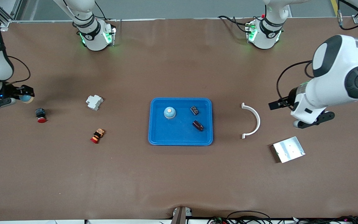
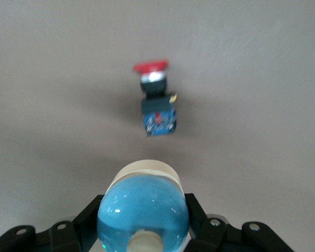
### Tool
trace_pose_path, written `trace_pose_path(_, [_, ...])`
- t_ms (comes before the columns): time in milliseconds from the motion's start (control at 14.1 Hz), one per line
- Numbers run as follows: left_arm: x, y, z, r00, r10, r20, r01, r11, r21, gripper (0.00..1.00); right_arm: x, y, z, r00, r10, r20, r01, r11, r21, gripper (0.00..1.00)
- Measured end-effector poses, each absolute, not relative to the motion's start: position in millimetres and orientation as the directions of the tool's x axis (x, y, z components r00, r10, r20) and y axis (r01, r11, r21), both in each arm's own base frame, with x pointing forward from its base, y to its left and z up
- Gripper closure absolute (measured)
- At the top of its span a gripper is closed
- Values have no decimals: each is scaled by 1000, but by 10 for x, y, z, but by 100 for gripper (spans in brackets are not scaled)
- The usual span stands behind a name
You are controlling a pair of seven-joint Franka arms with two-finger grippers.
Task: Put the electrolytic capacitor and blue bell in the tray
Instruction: 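Release the capacitor into the tray and withdraw the left gripper, then lift the bell with the right gripper while the left gripper returns to rest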
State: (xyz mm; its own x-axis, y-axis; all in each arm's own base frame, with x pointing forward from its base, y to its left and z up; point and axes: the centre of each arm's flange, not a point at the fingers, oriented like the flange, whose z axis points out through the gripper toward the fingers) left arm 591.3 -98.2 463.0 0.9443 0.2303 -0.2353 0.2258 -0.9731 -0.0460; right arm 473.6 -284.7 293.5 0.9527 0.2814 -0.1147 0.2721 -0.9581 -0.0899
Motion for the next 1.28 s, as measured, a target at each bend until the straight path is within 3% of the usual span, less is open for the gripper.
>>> trace_pose_path(284, [5841,-490,4325,979,128,-158,129,-992,0,0,5168,-2581,3280,946,319,-63,317,-948,-37,34])
trace_pose_path(780, [5872,-115,4028,1000,17,10,17,-999,33,0,5625,-1463,3416,988,145,-47,142,-988,-54,34])
trace_pose_path(1064, [5973,-30,4237,998,14,69,12,-999,33,0,5831,-495,3517,999,35,-38,34,-998,-44,34])
trace_pose_path(1276, [6047,117,4947,999,36,40,35,-999,26,0,5858,374,3585,998,-62,-34,-63,-997,-35,34])
